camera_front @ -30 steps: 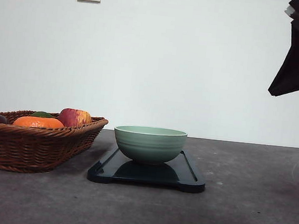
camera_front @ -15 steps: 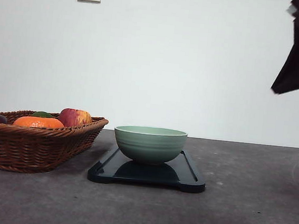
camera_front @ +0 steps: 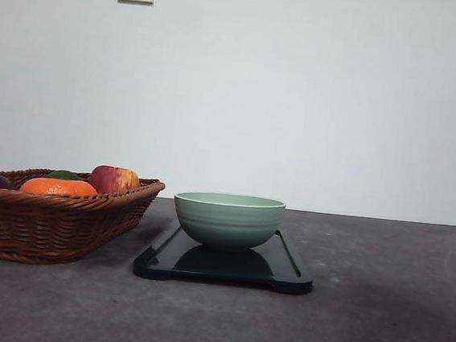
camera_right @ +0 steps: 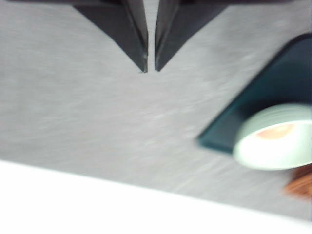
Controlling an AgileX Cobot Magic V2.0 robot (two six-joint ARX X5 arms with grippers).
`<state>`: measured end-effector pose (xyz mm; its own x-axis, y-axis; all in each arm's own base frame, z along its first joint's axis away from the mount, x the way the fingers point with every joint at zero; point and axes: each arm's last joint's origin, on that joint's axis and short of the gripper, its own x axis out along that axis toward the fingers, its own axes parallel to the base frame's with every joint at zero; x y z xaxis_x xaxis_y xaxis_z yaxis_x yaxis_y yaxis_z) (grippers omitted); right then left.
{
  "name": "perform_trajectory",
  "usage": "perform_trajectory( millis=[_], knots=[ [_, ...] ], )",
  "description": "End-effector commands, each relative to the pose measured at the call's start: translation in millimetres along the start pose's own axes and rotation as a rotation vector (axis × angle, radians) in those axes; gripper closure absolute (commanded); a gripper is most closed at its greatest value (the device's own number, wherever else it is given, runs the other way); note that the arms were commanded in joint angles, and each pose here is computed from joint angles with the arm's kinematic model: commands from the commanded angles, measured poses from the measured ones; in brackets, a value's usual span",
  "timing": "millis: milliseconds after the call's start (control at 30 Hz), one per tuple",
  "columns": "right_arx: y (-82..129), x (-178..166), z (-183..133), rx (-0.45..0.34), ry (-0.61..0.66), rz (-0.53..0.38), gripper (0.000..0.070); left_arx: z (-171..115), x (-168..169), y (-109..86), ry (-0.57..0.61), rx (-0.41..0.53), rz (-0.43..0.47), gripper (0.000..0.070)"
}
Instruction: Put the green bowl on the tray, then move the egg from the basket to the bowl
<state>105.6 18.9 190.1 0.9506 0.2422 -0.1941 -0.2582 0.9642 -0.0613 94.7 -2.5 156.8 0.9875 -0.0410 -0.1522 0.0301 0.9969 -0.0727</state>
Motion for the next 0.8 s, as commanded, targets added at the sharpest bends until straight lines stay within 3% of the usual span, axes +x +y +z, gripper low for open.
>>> perform_trajectory(
  millis=[0,233,767],
  knots=[
    [-2,-6,-5,-0.006,-0.068,-0.034,0.0685,-7,2,0.5,0.025,-0.002,0.004,0.07],
    [-4,-5,-33,0.024,-0.11,-0.106,0.0685,-7,2,0.6,0.025,-0.002,0.004,0.07],
    [-5,-5,-35,0.039,-0.093,-0.119,0.0685,-7,2,0.5,0.024,-0.002,0.004,0.07]
  ],
)
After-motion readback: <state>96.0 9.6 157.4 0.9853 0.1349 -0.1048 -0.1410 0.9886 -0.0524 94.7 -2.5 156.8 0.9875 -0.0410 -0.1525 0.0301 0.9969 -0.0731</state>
